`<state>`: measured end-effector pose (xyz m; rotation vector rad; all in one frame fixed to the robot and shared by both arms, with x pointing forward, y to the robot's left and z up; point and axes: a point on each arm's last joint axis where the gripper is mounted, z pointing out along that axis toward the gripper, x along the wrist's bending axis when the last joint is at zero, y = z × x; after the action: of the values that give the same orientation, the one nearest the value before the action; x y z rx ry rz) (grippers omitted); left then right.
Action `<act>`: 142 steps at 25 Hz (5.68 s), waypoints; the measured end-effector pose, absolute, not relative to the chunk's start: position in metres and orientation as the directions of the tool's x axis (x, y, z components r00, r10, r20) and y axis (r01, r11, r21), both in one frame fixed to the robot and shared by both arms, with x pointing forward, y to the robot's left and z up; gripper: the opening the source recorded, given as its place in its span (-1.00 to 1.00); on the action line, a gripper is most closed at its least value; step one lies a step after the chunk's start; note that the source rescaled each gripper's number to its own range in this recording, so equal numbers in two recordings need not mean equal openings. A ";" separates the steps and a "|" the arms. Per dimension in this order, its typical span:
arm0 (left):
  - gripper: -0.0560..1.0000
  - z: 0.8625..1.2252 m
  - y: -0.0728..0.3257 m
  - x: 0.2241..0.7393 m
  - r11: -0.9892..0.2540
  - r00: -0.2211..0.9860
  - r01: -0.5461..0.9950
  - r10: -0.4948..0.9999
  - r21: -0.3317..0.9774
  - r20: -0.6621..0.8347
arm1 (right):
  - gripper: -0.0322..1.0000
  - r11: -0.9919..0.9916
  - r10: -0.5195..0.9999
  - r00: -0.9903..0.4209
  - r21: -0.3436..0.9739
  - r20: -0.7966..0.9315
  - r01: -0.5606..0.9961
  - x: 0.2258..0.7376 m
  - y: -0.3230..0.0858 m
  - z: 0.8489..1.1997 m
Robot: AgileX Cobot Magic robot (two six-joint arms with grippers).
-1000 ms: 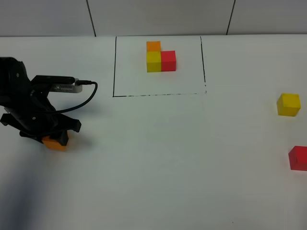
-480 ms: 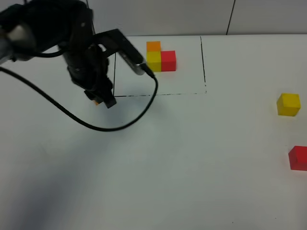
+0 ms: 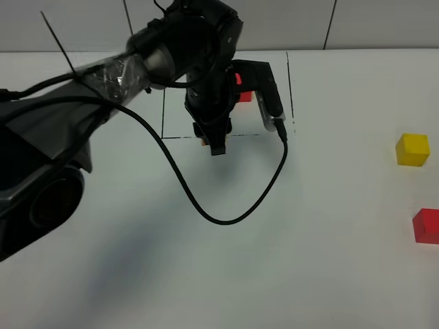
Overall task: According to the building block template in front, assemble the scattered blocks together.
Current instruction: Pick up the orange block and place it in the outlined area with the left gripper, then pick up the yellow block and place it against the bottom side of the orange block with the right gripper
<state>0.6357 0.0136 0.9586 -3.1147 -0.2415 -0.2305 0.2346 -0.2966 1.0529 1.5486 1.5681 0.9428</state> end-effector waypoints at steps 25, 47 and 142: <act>-0.88 0.898 -0.003 0.639 -0.999 0.998 -0.046 -0.045 0.023 0.044 | 0.47 0.007 1.000 -0.011 0.884 -0.002 0.467 0.235 -0.297 1.053; -0.88 0.898 -0.002 0.638 -1.000 0.999 0.012 0.013 0.022 0.038 | 0.47 0.007 1.000 -0.011 0.884 -0.002 0.467 0.235 -0.297 1.053; 0.56 1.046 0.294 0.238 -0.090 0.115 0.602 0.993 0.794 0.026 | 0.47 -0.004 1.000 -0.006 0.884 0.007 0.467 0.235 -0.297 1.053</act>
<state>0.2379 0.2941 1.0458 -2.7025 -2.3769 -1.2163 0.2346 -0.2966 1.0529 1.5588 1.5610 0.9489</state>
